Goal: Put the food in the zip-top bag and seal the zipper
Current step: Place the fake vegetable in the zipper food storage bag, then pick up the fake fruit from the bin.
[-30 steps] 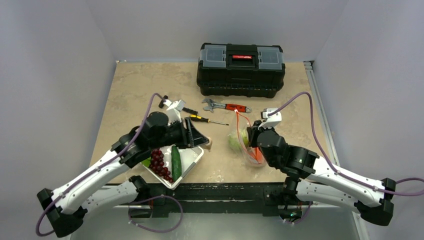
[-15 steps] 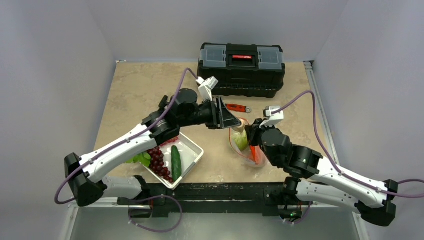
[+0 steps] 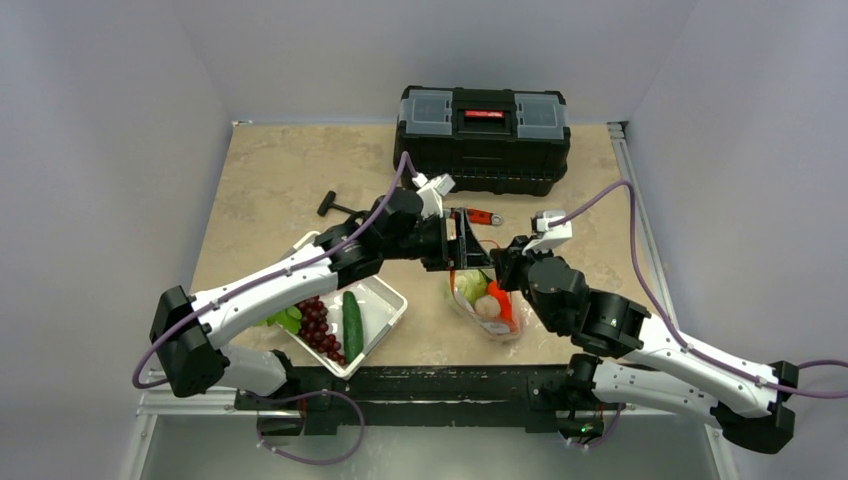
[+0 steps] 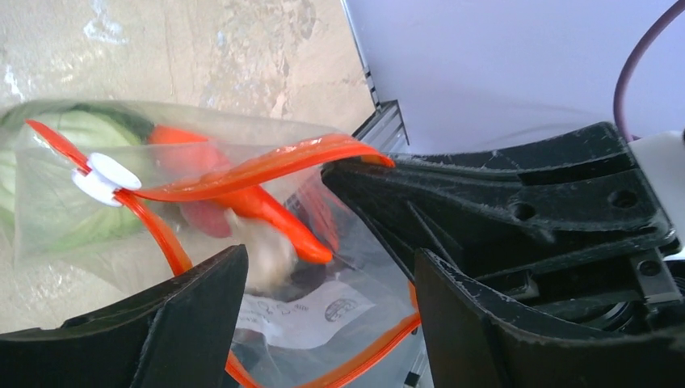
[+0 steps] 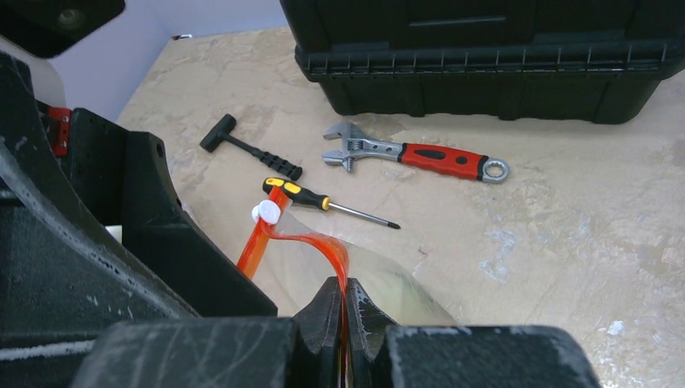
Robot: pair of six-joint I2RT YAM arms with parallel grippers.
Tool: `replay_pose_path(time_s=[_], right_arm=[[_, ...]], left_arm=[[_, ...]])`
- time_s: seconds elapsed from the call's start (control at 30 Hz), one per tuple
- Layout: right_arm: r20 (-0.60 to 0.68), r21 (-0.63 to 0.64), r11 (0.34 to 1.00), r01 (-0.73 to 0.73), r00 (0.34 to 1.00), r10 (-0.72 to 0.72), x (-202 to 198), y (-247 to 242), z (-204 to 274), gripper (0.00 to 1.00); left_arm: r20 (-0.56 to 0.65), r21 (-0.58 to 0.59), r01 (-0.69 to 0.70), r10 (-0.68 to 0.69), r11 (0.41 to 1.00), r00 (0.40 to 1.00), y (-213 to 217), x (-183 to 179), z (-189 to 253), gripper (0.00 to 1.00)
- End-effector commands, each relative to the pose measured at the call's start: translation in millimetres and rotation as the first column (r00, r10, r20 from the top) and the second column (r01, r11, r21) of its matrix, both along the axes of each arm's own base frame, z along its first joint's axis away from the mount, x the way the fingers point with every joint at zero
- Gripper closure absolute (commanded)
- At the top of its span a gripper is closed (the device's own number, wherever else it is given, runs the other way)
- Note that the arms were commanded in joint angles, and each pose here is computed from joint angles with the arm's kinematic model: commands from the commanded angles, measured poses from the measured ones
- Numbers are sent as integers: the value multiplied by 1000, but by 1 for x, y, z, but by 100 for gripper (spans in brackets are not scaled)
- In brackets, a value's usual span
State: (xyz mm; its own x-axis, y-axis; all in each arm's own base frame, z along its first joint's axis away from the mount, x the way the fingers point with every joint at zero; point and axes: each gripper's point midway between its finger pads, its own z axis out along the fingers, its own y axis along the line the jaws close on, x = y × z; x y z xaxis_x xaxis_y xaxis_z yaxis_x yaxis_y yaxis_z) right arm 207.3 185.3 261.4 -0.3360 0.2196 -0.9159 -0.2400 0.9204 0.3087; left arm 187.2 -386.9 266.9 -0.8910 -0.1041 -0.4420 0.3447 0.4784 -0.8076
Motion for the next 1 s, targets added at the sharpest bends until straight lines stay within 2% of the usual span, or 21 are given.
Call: replay_pose_path(time_s=[0.0,0.23,0.37,0.5,0.57,0.7,0.87,0.97], right_arm=[[32,80,997,18,999,-21,1,-1,25,100],[35,78,997,12,999,-15,0,-3,24,100],[43,63,998,12,999,-15,0,-6,24,100],[38,34,999,13,999,-15,-1,-8,23,100],[34,35,999,16,999,-17,-2,-10,21,100],[39,52,999,18,999,-20,-3,-13,20,100],[42,27,999,19,999,-21,-2,-12,21,100],[39,18,1000,21,999,-22,-1,-12,23,100]], left_arm=[[33,16,23,-23,1000,999,1,-6,13,24],[97,81,35,-43,996,994,30,-20,21,23],[173,207,-20,-17,978,985,73,-25,19,22],[229,358,-135,53,924,972,133,-31,7,22],[248,438,-227,125,870,961,166,-30,-8,22],[279,580,-378,260,722,925,230,-33,-36,20],[321,677,-494,386,545,865,280,-36,-61,20],[327,702,-544,470,460,820,297,-37,-77,18]])
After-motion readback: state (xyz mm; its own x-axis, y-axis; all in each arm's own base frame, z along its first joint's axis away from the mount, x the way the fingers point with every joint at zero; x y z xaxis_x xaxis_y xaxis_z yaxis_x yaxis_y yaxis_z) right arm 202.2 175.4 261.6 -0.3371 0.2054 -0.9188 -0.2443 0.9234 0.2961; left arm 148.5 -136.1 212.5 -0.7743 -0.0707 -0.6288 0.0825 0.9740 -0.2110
